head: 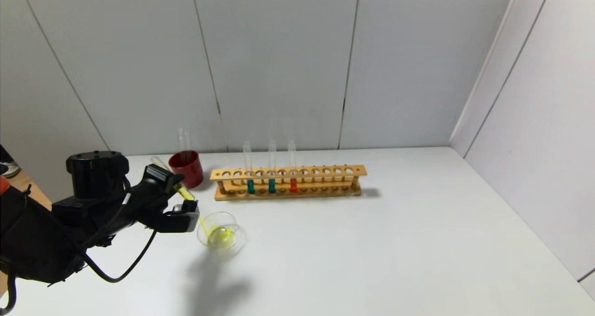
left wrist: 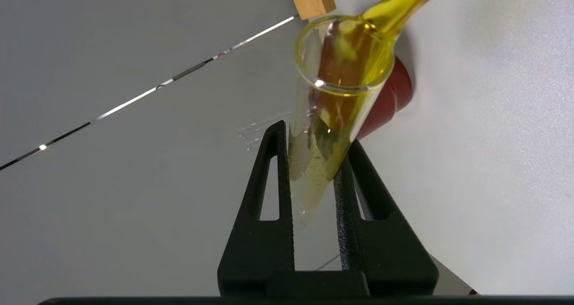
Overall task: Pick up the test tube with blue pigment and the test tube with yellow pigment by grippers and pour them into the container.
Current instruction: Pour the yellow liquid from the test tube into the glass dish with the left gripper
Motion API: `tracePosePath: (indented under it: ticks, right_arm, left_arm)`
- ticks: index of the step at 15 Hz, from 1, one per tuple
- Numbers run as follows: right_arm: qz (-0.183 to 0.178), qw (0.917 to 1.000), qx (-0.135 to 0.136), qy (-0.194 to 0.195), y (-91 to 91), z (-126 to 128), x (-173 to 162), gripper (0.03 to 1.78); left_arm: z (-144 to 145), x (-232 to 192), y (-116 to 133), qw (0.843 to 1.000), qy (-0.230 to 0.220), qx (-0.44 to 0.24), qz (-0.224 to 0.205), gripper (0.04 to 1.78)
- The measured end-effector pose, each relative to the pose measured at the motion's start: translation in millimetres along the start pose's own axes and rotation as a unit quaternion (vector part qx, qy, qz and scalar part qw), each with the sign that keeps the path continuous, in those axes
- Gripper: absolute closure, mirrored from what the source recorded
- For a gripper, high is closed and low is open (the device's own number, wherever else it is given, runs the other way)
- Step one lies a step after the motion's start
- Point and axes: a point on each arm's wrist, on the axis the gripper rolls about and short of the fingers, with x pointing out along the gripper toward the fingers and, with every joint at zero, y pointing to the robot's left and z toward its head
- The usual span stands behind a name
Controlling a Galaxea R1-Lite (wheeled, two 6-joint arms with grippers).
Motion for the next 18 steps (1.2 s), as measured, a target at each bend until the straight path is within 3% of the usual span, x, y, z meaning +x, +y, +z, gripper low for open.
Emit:
tracePosePath:
  ticks: [18]
  right_arm:
    - [0.0,1.0,0.0,0.0,0.0,0.0,0.0,0.06]
  left_arm:
    - [3.4,9.7,6.9,0.999,-0.009,0.043,0.013,1.5]
